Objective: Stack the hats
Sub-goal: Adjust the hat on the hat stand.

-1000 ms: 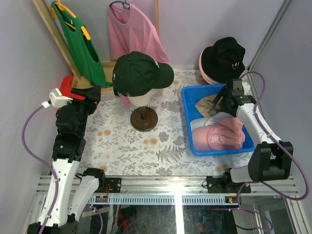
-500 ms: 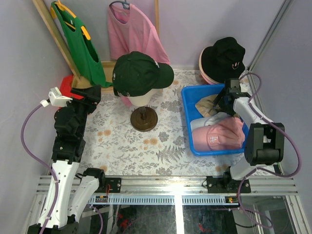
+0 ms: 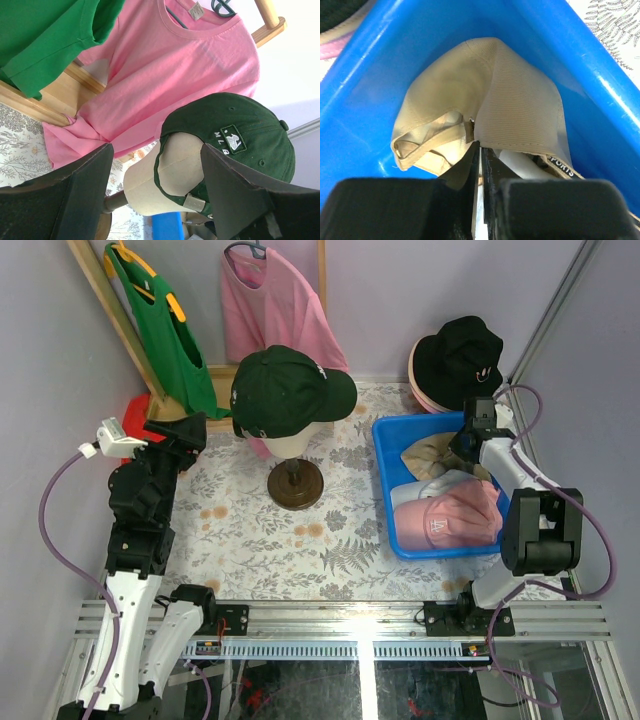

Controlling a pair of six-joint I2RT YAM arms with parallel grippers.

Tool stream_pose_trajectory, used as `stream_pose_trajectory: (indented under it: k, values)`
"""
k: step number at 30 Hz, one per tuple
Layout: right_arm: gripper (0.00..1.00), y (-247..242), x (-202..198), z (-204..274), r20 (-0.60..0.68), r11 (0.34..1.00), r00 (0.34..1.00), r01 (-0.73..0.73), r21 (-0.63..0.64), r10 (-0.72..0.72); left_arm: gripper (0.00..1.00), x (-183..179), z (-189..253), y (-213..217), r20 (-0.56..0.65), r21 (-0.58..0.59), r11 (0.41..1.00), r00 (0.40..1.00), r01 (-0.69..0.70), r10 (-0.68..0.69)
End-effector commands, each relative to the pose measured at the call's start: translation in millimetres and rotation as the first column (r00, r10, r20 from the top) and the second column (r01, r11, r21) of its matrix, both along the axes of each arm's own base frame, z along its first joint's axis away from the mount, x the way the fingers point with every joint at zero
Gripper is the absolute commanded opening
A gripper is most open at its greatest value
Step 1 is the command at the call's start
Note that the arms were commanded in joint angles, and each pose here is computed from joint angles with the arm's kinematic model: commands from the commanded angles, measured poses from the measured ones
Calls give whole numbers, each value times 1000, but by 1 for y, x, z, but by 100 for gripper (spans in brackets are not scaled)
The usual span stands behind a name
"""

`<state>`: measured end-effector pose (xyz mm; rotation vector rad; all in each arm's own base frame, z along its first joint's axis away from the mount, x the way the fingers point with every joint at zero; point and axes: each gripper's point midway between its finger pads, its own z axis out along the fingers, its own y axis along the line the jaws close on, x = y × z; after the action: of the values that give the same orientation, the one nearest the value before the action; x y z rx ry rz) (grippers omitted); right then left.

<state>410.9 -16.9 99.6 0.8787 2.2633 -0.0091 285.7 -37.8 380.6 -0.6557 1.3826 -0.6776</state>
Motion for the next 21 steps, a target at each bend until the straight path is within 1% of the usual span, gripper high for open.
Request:
stream_pose_trajectory:
  k: [1, 3, 9, 15, 21]
  values:
    - [4, 0, 10, 40, 127, 1000, 992, -6, 4, 6, 70, -1, 24, -1, 83, 38, 999, 996, 10, -13]
    - [0, 4, 8, 54, 163, 1000, 986, -23, 21, 20, 70, -2, 29, -2, 91, 41, 999, 996, 16, -20]
    - [0, 18, 3, 92, 262, 994, 964, -70, 81, 46, 70, -5, 47, -6, 122, 47, 998, 992, 35, -41]
    - [0, 25, -8, 126, 326, 990, 943, -105, 98, 68, 70, -14, 73, -10, 167, 62, 996, 984, 58, -68]
    - [0, 36, -16, 163, 404, 980, 910, -156, 127, 93, 70, -24, 106, -21, 224, 130, 985, 964, 115, -142]
